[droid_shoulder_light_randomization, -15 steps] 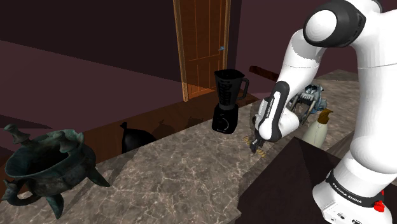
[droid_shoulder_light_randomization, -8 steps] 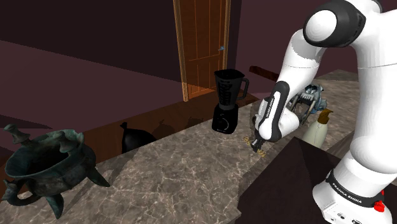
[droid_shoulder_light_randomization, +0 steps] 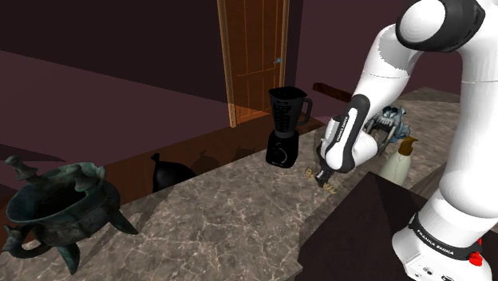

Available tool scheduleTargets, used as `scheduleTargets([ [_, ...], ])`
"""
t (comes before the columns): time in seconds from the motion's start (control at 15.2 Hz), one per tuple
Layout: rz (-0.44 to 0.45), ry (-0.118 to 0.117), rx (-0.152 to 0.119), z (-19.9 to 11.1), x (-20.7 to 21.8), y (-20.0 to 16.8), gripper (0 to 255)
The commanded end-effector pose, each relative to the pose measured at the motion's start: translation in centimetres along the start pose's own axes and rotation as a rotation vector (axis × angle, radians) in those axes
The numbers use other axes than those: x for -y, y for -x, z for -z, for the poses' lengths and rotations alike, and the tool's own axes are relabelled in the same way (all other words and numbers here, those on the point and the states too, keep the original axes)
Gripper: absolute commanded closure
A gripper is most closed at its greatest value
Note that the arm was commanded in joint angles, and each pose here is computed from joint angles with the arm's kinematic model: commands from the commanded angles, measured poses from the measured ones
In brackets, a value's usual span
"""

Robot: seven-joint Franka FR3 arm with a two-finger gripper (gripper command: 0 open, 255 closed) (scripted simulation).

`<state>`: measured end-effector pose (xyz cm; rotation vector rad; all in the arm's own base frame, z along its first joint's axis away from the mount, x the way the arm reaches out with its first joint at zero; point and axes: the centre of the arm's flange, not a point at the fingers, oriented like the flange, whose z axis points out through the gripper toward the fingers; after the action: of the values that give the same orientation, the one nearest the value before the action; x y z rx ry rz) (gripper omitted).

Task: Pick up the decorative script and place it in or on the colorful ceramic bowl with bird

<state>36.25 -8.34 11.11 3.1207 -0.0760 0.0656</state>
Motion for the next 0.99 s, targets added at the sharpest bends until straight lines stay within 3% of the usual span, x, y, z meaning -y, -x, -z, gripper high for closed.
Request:
scheduleTargets([
  [0.0, 0.000, 0.000, 0.000, 1.1, -0.1, 0.0, 255],
  [0.92, 0.000, 0.000, 0.000, 8.5, -0.3, -0.3, 255],
])
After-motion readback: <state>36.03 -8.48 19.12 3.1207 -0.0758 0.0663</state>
